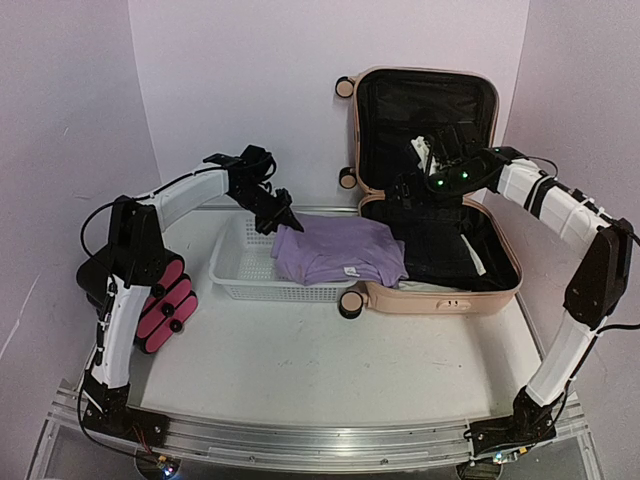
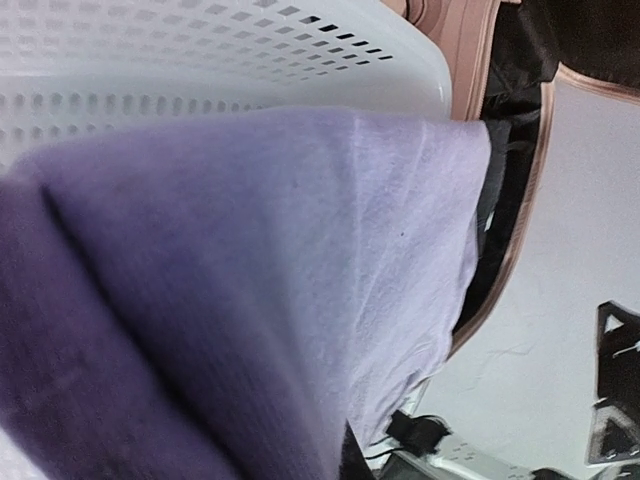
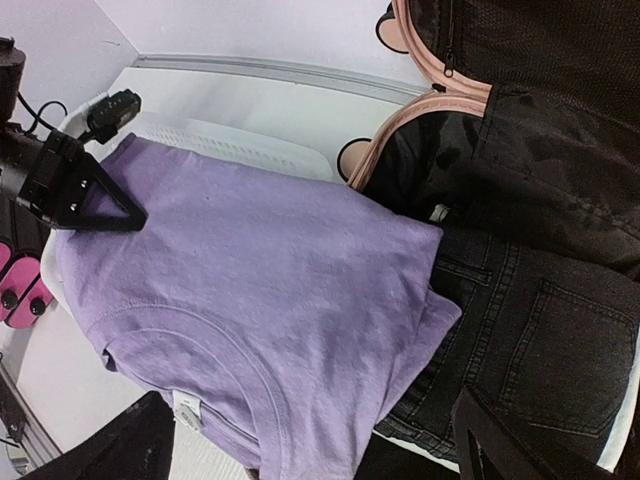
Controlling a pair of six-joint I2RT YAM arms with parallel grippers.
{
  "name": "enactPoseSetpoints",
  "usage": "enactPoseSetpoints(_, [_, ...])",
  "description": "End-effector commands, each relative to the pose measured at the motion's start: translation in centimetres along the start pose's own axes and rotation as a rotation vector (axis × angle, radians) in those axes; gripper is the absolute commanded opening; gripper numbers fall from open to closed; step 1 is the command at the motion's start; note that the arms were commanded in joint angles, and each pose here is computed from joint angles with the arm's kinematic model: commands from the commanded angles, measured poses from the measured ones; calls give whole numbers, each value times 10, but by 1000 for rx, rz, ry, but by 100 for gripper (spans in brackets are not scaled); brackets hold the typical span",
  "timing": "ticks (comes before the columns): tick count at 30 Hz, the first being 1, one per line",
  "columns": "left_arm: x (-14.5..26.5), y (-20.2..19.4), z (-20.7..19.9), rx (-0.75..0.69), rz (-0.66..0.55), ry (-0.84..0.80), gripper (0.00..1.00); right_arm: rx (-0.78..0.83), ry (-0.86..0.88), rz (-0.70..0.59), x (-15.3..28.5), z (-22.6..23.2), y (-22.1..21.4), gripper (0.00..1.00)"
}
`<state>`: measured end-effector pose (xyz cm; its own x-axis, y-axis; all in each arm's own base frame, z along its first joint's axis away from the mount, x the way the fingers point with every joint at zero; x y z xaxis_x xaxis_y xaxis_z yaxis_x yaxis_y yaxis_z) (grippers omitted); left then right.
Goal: Open, take out, and arrange the luggage
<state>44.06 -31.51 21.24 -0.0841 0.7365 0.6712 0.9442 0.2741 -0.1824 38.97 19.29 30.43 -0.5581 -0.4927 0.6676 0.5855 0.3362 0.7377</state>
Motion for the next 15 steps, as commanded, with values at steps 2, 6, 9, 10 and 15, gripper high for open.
enactPoseSetpoints(2, [43,-2,-9,-192,-94,38,0,22,-29,-76,22,3,22,98])
enactPoseSetpoints(6, [43,8,8,-225,-113,110,0,33,-38,-74,23,2,24,98])
enactPoseSetpoints(9, [49,16,21,-269,-155,197,0,36,-45,-69,23,0,24,98])
enactPoseSetpoints(10, [50,19,26,-282,-169,222,0,36,-47,-67,23,0,24,98])
enactPoseSetpoints(15, [50,34,43,-350,-209,323,0,39,-47,-58,21,-3,24,98])
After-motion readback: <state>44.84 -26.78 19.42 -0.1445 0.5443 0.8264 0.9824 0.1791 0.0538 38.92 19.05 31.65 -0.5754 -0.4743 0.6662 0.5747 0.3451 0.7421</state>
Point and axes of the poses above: each gripper's point midway between its finger pads, its own x axis back along the fingers, its own z axis along the line the jaws close on, y = z × x, the point moved 7 cm from there along x, back along the fingers, and after that the axes turned 12 degrees about x, right-handed, at the moved point
